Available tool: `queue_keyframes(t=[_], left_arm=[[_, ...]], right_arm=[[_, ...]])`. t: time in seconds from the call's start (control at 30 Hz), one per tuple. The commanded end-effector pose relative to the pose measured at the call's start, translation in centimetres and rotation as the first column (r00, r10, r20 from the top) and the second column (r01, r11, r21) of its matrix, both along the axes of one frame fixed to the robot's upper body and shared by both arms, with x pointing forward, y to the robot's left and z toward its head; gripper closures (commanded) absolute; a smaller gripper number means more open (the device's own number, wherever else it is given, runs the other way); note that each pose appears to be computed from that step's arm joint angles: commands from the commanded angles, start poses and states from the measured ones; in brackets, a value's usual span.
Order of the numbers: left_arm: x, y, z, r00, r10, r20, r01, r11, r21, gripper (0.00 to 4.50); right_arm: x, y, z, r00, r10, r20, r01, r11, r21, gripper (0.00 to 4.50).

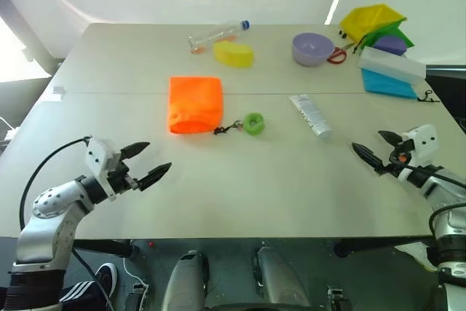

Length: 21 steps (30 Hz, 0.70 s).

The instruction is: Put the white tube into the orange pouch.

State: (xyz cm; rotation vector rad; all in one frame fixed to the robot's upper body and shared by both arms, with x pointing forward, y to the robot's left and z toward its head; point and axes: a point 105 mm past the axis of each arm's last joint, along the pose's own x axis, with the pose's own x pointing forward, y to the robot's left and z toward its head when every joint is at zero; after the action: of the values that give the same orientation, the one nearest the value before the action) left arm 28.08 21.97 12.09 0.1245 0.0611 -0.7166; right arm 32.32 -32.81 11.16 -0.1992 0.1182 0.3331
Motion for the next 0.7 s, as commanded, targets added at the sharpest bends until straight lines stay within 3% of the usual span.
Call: queue_keyframes(t=[0.03,0.5,0.7], left_arm=[[0.1,0.1,0.9,0.999,-0.003,0.044,0.003,1.0,0.016,0.0],[1.1,-0.2,1.0,0.996,-0.025,0.085,0.021,0.998,0.054,0.0],[2.0,-0.9,2.0,0.986,-0.028,0.165,0.019,0.998,0.056,0.0]], right_arm=[[0.0,-0.5,2.0,0.998,-0.005,0.063,0.007,1.0,-0.027,0.05],[0.0,0.6,2.1,0.997,0.028,0.071,-0.026,0.999,-0.035,0.05],[-0.2,2.9,2.9,0.988,0.132,0.084,-0.132,0.991,-0.007,0.05]])
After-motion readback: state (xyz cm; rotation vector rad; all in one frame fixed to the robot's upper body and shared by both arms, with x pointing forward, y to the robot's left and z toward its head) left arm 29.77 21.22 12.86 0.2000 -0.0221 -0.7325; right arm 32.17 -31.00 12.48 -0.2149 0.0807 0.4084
